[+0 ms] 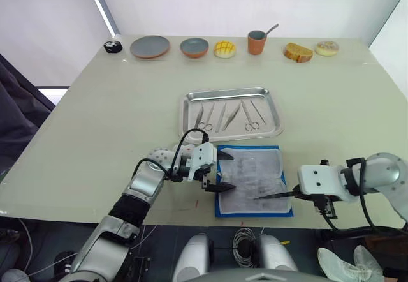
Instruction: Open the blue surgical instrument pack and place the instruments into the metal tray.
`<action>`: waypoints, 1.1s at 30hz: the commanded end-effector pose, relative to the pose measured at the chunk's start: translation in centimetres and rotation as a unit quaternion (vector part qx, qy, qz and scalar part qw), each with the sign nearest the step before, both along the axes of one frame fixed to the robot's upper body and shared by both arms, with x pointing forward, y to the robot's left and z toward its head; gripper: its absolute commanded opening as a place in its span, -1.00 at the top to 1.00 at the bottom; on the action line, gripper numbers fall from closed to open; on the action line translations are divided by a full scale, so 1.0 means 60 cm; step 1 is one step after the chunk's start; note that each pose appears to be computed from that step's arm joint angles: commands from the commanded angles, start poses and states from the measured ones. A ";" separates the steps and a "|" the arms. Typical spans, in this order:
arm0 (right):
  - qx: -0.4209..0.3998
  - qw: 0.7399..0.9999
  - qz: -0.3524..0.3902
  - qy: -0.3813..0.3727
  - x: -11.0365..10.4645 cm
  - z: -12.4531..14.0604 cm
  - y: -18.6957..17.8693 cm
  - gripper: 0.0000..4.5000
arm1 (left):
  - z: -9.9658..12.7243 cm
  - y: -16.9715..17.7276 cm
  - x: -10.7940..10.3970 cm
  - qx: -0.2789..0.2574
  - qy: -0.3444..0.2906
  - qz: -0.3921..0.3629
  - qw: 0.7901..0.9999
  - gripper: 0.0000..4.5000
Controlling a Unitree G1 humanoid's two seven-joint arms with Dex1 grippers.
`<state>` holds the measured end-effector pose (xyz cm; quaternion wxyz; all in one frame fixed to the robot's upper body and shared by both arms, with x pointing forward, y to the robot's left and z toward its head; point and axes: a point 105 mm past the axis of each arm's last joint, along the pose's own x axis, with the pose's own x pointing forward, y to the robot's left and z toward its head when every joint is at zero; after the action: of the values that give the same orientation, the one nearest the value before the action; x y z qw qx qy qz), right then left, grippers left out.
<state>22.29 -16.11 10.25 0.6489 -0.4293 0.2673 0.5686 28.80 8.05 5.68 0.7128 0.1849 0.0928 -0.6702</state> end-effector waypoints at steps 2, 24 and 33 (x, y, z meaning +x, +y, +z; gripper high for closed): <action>-0.011 0.999 -0.035 -0.024 0.016 0.035 -0.067 1.00 | -0.052 0.026 -0.008 0.058 0.050 0.026 0.997 -1.00; 0.340 0.842 -0.415 -0.057 0.235 0.119 0.033 1.00 | -0.056 0.027 0.000 0.055 0.047 0.034 0.997 -1.00; 0.350 0.801 -0.482 -0.061 0.310 0.096 0.063 1.00 | -0.054 0.020 0.002 0.051 0.043 0.037 0.997 -1.00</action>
<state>40.28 -12.40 14.62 0.9529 -0.0157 0.2118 0.2166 29.27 7.83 5.89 0.7157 0.1858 0.0848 -0.6679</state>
